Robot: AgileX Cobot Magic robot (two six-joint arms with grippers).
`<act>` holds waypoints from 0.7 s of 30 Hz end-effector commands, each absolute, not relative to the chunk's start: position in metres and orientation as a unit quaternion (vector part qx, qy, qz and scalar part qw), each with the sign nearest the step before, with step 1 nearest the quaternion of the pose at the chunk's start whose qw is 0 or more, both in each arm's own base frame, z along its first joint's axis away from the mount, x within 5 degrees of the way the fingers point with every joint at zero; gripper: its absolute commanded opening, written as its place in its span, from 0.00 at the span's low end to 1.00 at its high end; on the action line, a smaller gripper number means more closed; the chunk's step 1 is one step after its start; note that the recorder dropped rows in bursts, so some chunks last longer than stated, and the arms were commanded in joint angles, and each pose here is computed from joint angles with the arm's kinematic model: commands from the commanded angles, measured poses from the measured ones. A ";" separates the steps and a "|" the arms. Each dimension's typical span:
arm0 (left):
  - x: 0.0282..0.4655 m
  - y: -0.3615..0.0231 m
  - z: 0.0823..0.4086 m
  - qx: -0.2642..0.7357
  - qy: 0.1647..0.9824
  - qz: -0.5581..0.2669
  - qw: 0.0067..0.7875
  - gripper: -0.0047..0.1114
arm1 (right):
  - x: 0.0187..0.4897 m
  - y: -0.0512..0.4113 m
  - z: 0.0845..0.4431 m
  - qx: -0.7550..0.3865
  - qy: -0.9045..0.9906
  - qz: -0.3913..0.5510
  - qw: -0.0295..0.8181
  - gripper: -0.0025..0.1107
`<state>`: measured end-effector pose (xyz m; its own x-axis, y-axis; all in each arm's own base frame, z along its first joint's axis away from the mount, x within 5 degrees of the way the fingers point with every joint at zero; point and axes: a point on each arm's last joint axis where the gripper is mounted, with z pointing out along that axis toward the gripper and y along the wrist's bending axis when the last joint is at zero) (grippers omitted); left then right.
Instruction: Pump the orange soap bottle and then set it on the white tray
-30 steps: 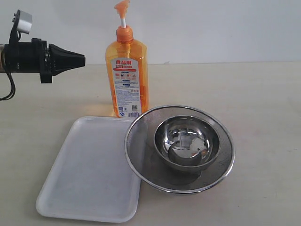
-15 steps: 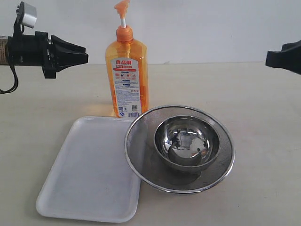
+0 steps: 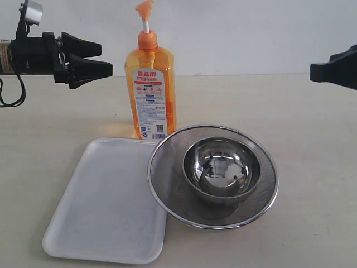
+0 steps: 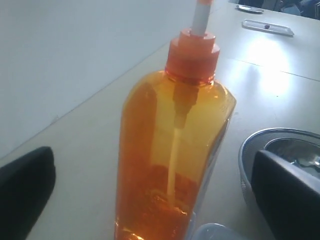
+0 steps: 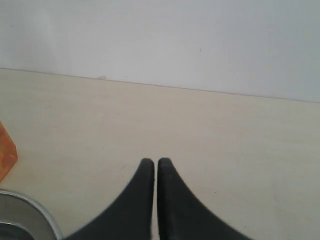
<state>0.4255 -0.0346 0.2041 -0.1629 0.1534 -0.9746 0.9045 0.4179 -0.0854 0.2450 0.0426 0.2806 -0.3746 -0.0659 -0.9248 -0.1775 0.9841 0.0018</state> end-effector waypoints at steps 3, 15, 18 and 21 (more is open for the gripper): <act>0.425 -0.037 0.201 0.420 0.657 -0.358 0.513 0.92 | 0.254 0.055 0.284 -0.136 0.808 0.039 0.572 0.02; 0.419 -0.037 0.192 0.422 0.690 -0.376 0.451 0.92 | 0.305 0.132 0.277 -0.277 0.799 0.042 0.532 0.02; 0.419 -0.037 0.192 0.417 0.694 -0.379 0.448 0.91 | 0.315 0.135 0.273 -0.277 0.811 0.035 0.514 0.02; 0.419 -0.037 0.192 0.411 0.697 -0.383 0.445 0.85 | 0.316 0.140 0.268 -0.282 0.814 0.037 0.507 0.02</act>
<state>0.4186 -0.0346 0.1946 -0.2407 0.2411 -0.9402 0.9170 0.3740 -0.1389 0.3145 0.1350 0.2700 -0.3243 -0.4050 -0.8549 -0.4841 0.8475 -0.2179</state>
